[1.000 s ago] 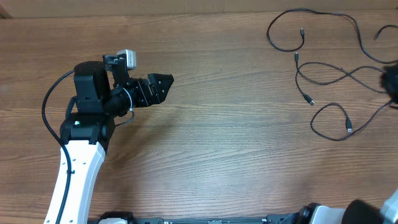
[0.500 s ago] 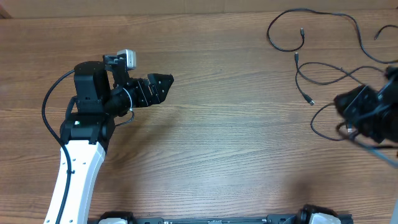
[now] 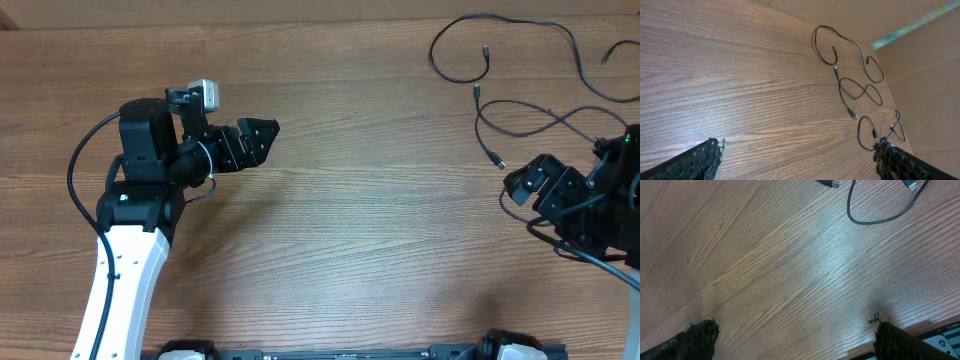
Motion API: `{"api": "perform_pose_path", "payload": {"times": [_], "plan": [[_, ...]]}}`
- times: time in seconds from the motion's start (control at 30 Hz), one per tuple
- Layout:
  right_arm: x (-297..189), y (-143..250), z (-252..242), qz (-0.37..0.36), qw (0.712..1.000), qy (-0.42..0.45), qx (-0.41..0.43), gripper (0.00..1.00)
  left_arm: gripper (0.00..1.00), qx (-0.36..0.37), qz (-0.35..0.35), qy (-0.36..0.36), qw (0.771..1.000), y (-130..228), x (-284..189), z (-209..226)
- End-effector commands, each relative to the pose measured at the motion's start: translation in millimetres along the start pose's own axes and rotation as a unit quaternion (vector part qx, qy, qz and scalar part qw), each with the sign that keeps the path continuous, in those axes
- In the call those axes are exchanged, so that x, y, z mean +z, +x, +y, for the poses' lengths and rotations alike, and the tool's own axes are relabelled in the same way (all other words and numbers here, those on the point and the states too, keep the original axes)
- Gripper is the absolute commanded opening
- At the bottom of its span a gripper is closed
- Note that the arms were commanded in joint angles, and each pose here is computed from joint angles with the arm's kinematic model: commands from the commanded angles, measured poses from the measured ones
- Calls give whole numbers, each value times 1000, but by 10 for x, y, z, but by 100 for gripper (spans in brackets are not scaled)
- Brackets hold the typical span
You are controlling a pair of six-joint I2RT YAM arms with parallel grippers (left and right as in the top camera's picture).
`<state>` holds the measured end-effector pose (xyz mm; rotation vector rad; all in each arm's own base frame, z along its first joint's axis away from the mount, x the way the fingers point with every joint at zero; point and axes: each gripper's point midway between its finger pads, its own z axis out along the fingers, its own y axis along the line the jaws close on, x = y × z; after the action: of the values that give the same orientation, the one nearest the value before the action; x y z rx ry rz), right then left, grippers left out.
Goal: Untangle cables
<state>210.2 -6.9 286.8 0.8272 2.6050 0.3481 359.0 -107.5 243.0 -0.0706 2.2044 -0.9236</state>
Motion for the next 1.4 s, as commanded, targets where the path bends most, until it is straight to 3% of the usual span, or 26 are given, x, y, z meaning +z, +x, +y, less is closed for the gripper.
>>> {"api": "perform_pose_path", "payload": {"times": [0.0, 0.53, 0.73, 0.97, 1.07, 1.23, 1.37], "plan": [[28, 22, 7, 10, 1000, 0, -1, 100, 99, 16, -6, -1, 1000, -60, -8, -22], [70, -50, -18, 4, 999, 12, -40, 100, 99, 16, -6, -1, 1000, -61, -9, -23], [73, -169, 64, -46, 997, -12, -65, 100, 100, 16, -6, 0, 1000, -61, -9, -24], [272, -24, 57, -108, 986, -50, -116, 100, 100, 16, -6, 0, 1000, -61, -9, -24], [336, 29, 68, -147, 977, -81, -132, 100, 100, 15, -6, -1, 1000, -60, -8, -22], [389, 186, 184, -206, 938, -142, -241, 100, 100, 16, -6, 0, 1000, -60, -8, -25], [438, 237, 146, -246, 921, -152, -259, 100, 99, 16, -6, 0, 1000, -60, -8, -25]]}}
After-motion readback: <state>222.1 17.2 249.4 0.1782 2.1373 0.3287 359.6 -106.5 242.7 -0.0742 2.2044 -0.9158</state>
